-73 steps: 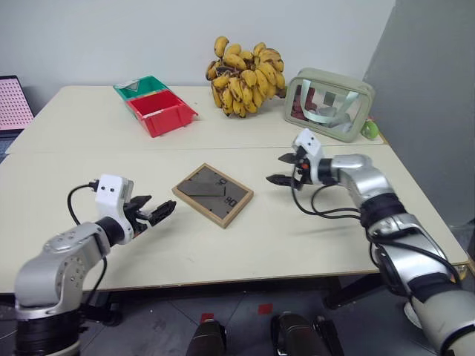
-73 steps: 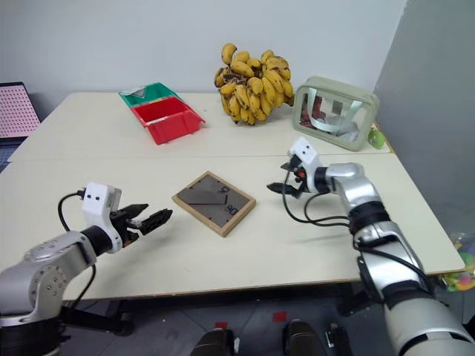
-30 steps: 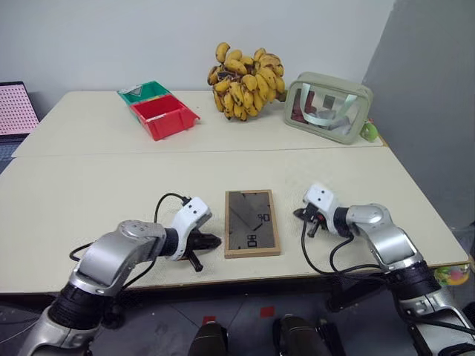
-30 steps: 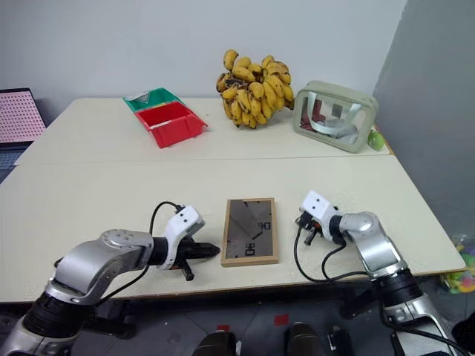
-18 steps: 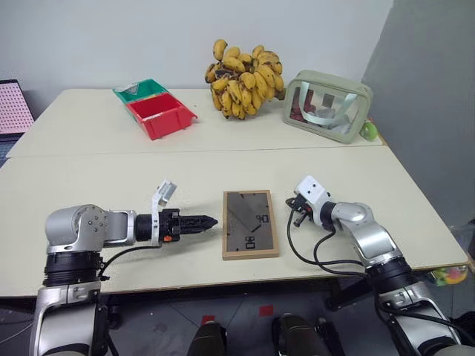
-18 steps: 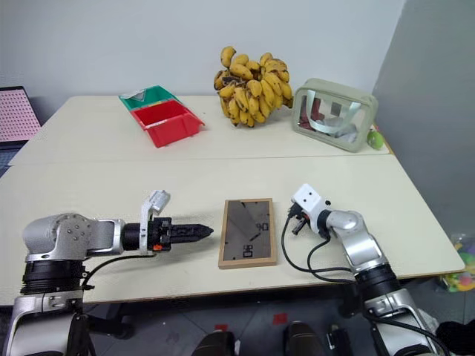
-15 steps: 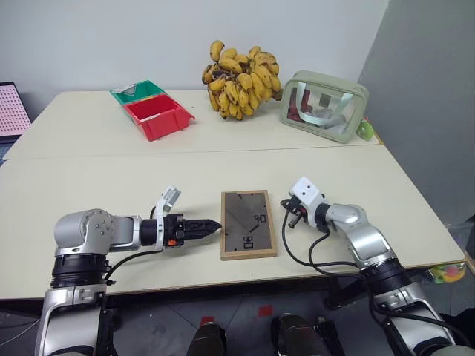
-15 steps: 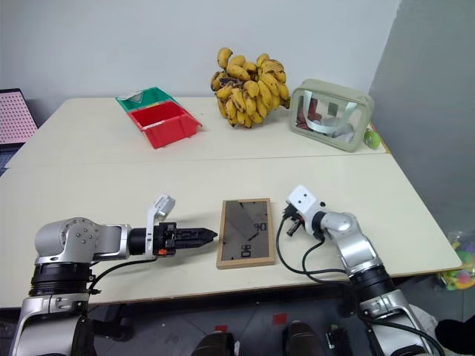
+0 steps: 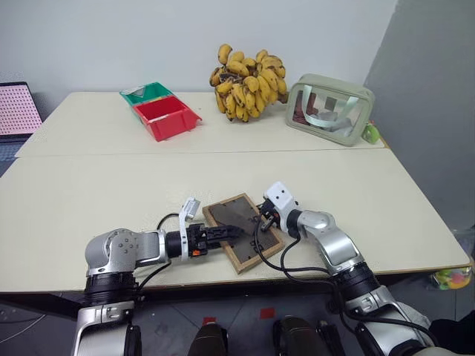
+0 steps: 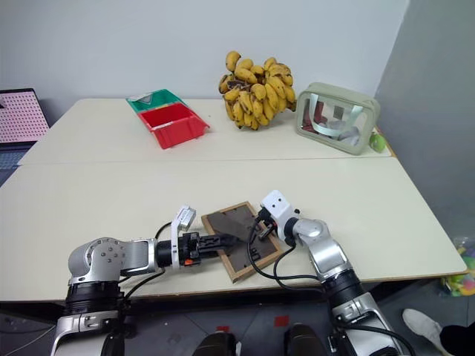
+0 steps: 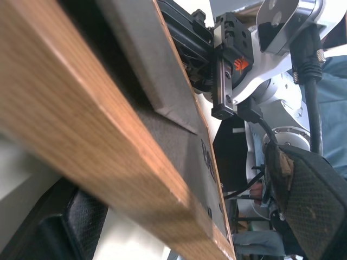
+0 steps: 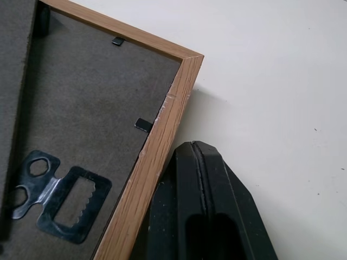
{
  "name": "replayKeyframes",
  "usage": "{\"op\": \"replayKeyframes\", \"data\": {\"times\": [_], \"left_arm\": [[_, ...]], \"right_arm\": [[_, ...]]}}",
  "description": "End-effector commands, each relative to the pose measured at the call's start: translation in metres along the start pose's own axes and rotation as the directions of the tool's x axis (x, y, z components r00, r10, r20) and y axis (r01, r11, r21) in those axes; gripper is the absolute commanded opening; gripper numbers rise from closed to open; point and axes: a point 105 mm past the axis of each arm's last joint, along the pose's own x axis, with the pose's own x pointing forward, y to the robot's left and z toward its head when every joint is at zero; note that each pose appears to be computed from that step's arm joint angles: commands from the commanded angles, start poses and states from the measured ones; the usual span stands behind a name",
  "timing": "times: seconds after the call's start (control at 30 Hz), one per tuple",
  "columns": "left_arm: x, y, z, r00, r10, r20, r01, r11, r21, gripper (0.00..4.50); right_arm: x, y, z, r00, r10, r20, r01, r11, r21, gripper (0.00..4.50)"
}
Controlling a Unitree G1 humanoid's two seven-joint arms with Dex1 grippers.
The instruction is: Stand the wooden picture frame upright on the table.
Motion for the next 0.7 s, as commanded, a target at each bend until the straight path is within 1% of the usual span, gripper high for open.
{"op": "replayKeyframes", "data": {"times": [0.03,0.07,0.1,0.13,0.23,0.33,0.4,0.5,0.57,0.6,0.63,0.7], "left_arm": [[-0.004,0.002,-0.007,1.000,0.019,-0.007,-0.019,1.000,-0.019,4.49],[-0.005,0.002,-0.009,1.000,0.025,-0.008,-0.025,1.000,-0.018,4.49],[-0.007,0.002,-0.011,1.000,0.025,-0.006,-0.025,1.000,-0.008,4.13],[-0.007,0.002,-0.012,1.000,0.028,-0.002,-0.028,1.000,-0.002,4.03],[-0.005,0.000,-0.015,1.000,0.023,-0.005,-0.023,1.000,0.006,3.36],[-0.003,-0.001,-0.013,1.000,0.023,0.005,-0.023,1.000,0.017,2.73],[-0.003,-0.001,-0.010,0.999,0.034,0.012,-0.035,0.999,0.032,2.23],[-0.004,-0.006,-0.002,0.999,0.025,0.029,-0.026,0.998,0.049,1.73],[-0.006,-0.005,0.002,0.999,0.044,0.020,-0.045,0.998,0.050,1.44],[-0.009,-0.008,0.007,0.999,0.041,0.016,-0.042,0.997,0.060,1.34],[-0.012,-0.012,0.014,0.999,0.035,0.020,-0.036,0.996,0.078,1.30],[-0.018,-0.022,0.032,0.999,0.021,0.037,-0.026,0.991,0.131,1.29]], "right_arm": [[-0.006,-0.019,-0.005,0.997,-0.073,-0.020,0.074,0.997,0.020,0.00],[-0.008,-0.022,-0.006,0.996,-0.082,-0.022,0.083,0.996,0.026,0.00],[-0.009,-0.025,-0.007,0.995,-0.092,-0.026,0.093,0.995,0.024,0.00],[-0.010,-0.027,-0.008,0.995,-0.099,-0.029,0.100,0.995,0.024,0.00],[-0.011,-0.029,-0.007,0.994,-0.106,-0.026,0.107,0.994,0.026,0.00],[-0.013,-0.033,-0.003,0.993,-0.118,-0.015,0.119,0.992,0.031,0.00],[-0.015,-0.037,0.002,0.992,-0.127,-0.003,0.127,0.991,0.029,0.00],[-0.026,-0.051,0.020,0.987,-0.150,0.053,0.148,0.988,0.034,0.00],[-0.036,-0.062,0.032,0.985,-0.154,0.082,0.151,0.987,0.049,0.00],[-0.044,-0.068,0.039,0.986,-0.144,0.087,0.143,0.989,0.026,0.00],[-0.051,-0.073,0.047,0.988,-0.122,0.092,0.122,0.992,0.003,0.00],[-0.065,-0.071,0.066,0.993,-0.019,0.119,0.015,0.999,0.031,0.36]]}}
